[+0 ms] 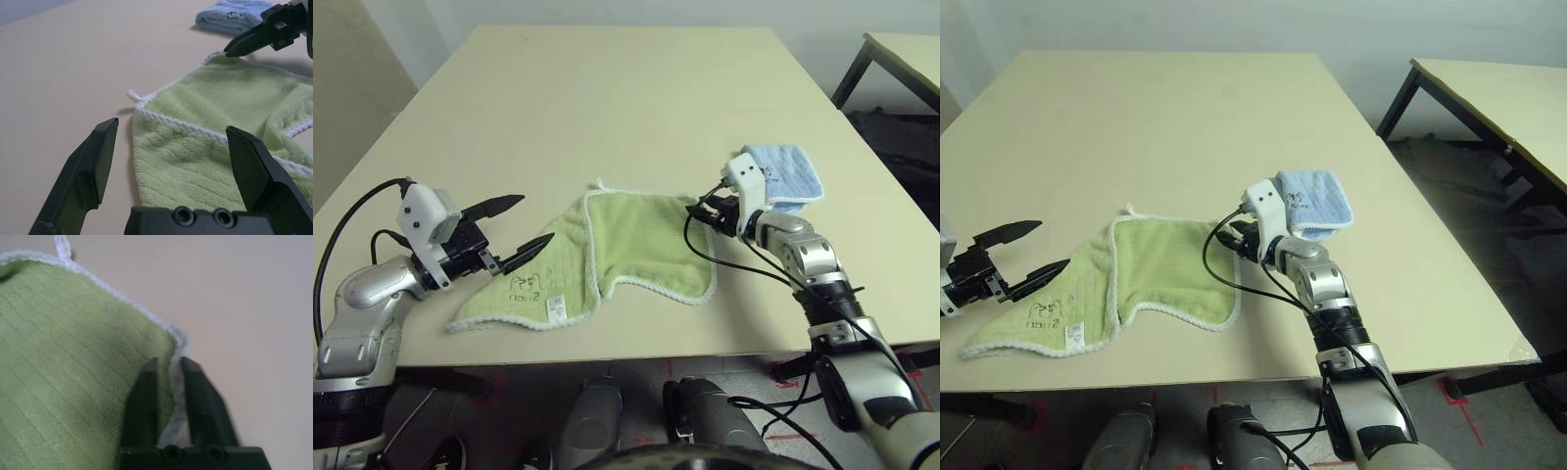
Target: Fold the towel and set it aside.
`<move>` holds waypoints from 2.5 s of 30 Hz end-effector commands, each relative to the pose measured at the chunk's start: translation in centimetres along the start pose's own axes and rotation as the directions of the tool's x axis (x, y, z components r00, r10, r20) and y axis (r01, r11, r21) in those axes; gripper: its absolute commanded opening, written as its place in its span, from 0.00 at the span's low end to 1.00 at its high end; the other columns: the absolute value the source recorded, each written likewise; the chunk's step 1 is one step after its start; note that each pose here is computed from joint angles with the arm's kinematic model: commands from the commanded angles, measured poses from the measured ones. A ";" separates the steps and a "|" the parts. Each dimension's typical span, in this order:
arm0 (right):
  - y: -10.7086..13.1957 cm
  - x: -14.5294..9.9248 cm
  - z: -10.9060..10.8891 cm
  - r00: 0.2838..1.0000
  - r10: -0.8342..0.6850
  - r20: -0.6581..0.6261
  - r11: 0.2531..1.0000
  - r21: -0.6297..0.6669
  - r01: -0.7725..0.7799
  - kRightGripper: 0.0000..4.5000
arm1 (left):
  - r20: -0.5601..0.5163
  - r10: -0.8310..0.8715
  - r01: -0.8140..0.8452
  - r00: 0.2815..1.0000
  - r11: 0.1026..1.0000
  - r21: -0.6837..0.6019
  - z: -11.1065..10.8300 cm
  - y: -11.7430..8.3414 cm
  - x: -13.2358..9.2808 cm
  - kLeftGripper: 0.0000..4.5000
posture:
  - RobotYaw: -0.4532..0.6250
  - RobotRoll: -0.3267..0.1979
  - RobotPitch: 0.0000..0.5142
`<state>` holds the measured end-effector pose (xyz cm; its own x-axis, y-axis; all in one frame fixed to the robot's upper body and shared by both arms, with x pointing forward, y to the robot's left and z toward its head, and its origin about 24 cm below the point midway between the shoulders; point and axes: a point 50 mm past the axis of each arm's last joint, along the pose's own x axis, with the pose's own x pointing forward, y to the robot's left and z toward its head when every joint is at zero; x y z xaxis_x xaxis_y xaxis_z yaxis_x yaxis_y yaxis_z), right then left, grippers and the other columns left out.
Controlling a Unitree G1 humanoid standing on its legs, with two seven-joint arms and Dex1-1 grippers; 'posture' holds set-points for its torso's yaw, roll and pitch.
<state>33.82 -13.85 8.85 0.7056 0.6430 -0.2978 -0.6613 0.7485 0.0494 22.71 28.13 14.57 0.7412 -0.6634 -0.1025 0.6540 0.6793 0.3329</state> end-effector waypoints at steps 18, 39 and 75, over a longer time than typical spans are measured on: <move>-0.9 0.2 0.2 0.998 -0.058 0.013 0.998 -0.030 0.058 0.80 | -0.013 -0.022 0.023 1.000 1.000 0.018 -0.1 -0.1 0.3 1.00 | 0.56 0.62 0.19; -1.1 1.8 -1.3 0.997 -0.075 -0.032 0.997 0.013 0.075 0.65 | -0.017 -0.045 0.045 0.999 0.999 -0.018 -0.3 0.1 0.2 1.00 | 0.56 0.62 0.19; 4.4 -6.1 20.6 0.816 0.394 0.423 0.861 0.140 -0.489 0.00 | -0.061 -0.041 0.041 0.997 0.999 -0.003 -1.6 0.2 -0.4 1.00 | 0.56 0.62 0.20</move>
<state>30.81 -10.19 30.47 0.3259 0.9329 0.1532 -0.9205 0.2761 0.2766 22.91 28.67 13.58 0.7188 -0.6780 -0.1538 0.6839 0.6499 0.3315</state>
